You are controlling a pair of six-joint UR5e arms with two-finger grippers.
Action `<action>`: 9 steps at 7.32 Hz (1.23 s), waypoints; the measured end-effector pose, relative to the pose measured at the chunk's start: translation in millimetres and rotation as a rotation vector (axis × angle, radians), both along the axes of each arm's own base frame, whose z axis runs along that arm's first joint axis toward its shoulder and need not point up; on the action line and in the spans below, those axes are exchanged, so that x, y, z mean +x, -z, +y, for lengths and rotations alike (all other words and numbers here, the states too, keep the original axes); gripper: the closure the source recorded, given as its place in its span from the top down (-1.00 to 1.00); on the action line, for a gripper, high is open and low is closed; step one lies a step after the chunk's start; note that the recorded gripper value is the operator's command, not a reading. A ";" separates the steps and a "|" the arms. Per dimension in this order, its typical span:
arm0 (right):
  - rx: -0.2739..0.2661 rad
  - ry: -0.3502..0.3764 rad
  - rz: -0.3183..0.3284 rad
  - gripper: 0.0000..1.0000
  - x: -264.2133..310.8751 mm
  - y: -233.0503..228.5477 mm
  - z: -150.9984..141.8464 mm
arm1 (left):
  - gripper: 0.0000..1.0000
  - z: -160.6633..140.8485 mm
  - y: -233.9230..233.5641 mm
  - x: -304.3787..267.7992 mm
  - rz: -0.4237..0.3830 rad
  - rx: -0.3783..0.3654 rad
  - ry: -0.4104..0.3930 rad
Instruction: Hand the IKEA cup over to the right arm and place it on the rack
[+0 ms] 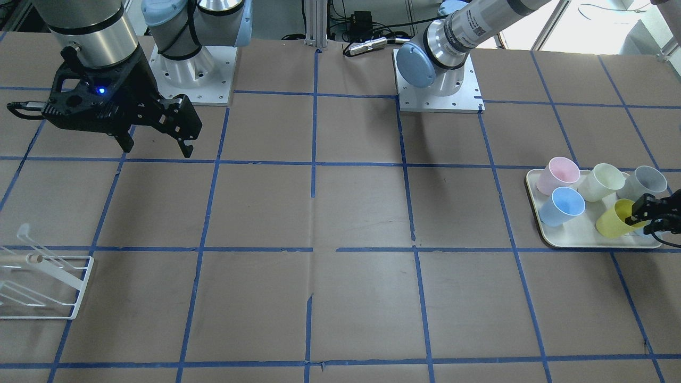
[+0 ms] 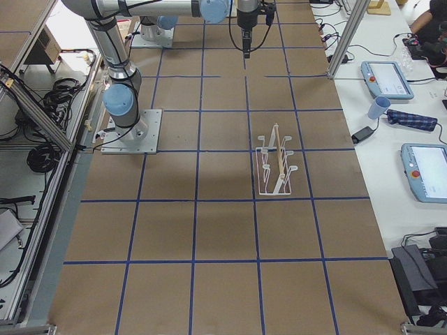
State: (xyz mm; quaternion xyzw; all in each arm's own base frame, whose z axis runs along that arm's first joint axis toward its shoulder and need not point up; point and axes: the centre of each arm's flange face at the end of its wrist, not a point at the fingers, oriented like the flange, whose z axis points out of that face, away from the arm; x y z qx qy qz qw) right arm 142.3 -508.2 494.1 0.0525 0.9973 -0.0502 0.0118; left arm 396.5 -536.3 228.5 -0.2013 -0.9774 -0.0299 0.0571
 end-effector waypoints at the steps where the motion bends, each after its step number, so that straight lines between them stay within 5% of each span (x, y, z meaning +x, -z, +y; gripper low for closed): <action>1: 0.000 0.000 0.000 1.00 0.0 0.2 -0.1 | -0.55 0.2 0.4 -0.7 0.002 0.000 0.001; 3: 0.000 0.000 0.000 1.00 0.0 0.2 -0.2 | -1.00 0.6 0.2 -0.7 0.003 -0.001 0.004; 9: -0.002 0.000 0.000 1.00 0.0 -0.2 -0.8 | -1.00 -3.2 -60.7 -5.4 -0.022 -0.028 0.020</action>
